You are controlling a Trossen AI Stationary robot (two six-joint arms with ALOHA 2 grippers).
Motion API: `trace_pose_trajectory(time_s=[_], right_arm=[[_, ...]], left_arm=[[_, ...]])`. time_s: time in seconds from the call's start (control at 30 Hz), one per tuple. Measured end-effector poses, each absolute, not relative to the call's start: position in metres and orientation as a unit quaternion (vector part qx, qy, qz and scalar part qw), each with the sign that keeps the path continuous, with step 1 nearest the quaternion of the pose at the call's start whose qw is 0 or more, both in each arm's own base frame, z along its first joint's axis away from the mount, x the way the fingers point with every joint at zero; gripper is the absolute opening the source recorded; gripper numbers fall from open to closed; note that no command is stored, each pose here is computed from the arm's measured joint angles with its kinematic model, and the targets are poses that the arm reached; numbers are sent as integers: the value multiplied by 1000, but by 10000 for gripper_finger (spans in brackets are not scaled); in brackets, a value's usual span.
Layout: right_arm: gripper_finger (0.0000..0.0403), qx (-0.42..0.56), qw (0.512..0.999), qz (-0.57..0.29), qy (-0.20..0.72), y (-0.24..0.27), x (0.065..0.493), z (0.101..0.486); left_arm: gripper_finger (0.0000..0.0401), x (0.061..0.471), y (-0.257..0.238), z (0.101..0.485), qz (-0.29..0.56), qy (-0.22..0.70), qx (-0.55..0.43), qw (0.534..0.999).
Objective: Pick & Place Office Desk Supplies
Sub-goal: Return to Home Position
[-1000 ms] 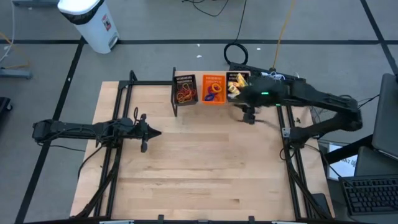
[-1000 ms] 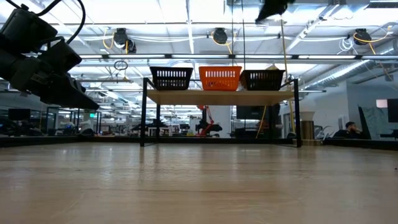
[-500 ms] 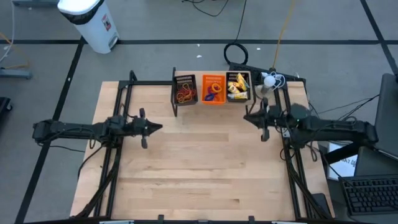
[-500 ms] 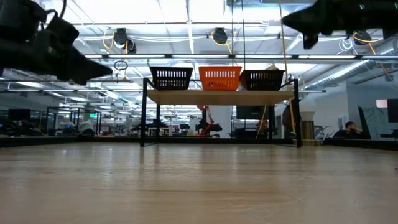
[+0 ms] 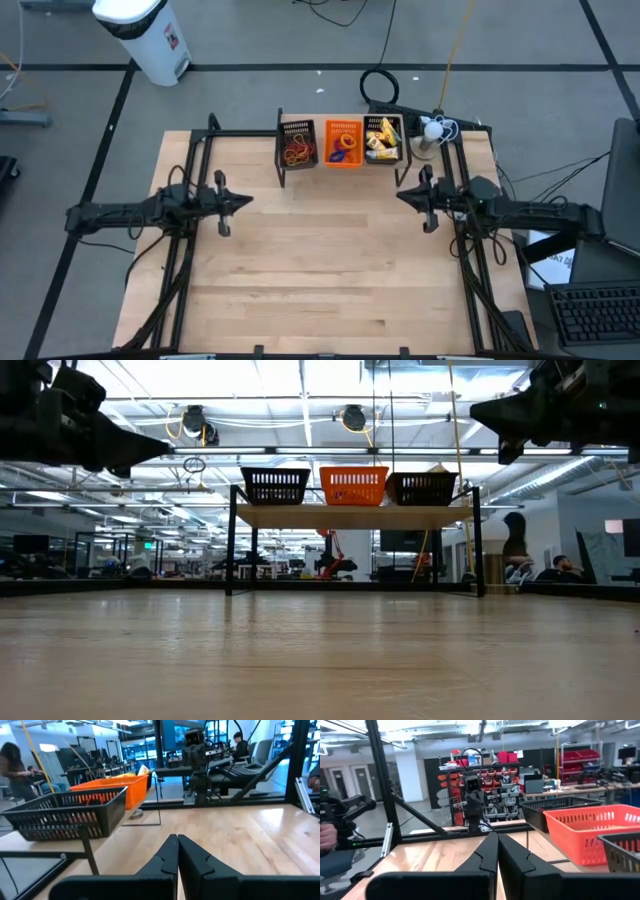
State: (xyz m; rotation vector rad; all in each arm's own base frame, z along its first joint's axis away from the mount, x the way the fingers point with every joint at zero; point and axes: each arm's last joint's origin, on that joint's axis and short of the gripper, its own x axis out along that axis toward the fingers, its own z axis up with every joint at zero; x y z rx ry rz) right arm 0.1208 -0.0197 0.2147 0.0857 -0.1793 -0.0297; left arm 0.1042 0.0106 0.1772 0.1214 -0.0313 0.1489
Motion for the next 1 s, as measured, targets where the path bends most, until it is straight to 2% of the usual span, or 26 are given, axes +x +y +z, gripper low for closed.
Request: trace_pose_trajectory(time_s=[0.3,0.4,0.83,1.0], right_arm=[[0,47,993,-17,-110,-19,115,194],[0,46,990,-25,-133,-20,114,197],[0,39,992,-35,-116,-20,115,192],[0,23,987,-57,-151,-21,111,199]], left_arm=[[2,95,10,177,83,-6,52,995],[2,96,10,171,69,-8,37,997],[3,97,9,170,54,-7,40,998],[2,96,9,169,55,-4,43,998]])
